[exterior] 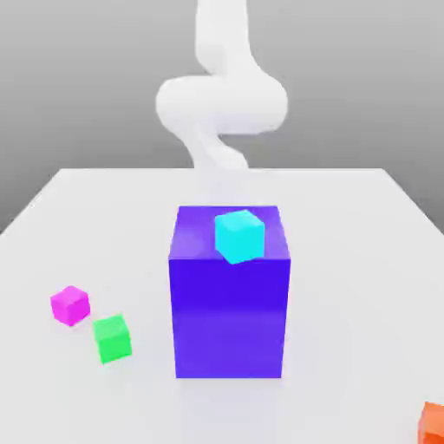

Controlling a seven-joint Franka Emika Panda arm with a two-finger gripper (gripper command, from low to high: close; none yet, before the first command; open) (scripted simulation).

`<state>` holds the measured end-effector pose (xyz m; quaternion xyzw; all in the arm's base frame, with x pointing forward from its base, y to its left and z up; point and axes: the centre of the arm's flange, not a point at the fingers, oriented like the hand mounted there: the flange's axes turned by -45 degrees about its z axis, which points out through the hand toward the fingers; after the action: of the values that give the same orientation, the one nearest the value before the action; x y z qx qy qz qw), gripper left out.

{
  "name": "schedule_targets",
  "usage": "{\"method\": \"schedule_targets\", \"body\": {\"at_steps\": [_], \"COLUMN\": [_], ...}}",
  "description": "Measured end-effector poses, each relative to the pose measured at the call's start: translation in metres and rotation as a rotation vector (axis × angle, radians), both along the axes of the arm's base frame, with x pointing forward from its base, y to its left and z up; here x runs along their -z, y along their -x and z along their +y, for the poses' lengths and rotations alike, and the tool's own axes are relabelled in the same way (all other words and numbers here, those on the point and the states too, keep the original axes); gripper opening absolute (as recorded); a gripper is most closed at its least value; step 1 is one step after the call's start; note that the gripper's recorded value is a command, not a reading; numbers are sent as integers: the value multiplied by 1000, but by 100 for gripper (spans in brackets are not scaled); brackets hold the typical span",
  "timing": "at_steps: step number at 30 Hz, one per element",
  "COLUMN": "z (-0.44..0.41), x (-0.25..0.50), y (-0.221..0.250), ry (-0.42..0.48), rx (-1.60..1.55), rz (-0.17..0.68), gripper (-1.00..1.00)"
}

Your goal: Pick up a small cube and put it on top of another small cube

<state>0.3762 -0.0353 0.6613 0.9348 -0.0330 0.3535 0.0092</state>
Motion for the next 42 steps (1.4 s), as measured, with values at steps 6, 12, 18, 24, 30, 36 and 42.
{"method": "schedule_targets", "body": {"at_steps": [6, 12, 18, 24, 30, 36, 42], "z": [-105, -195, -245, -246, -244, -245, -239], "x": [149, 300, 433, 503, 530, 519, 471], "y": [-33, 9, 113, 146, 148, 147, 142], "ry": [-21, -85, -195, -226, -228, -228, -235], "rx": [157, 309, 468, 497, 497, 497, 503], "rz": [215, 427, 630, 692, 694, 694, 692], "gripper": [0, 0, 0, 0, -100, -100, -100]}}
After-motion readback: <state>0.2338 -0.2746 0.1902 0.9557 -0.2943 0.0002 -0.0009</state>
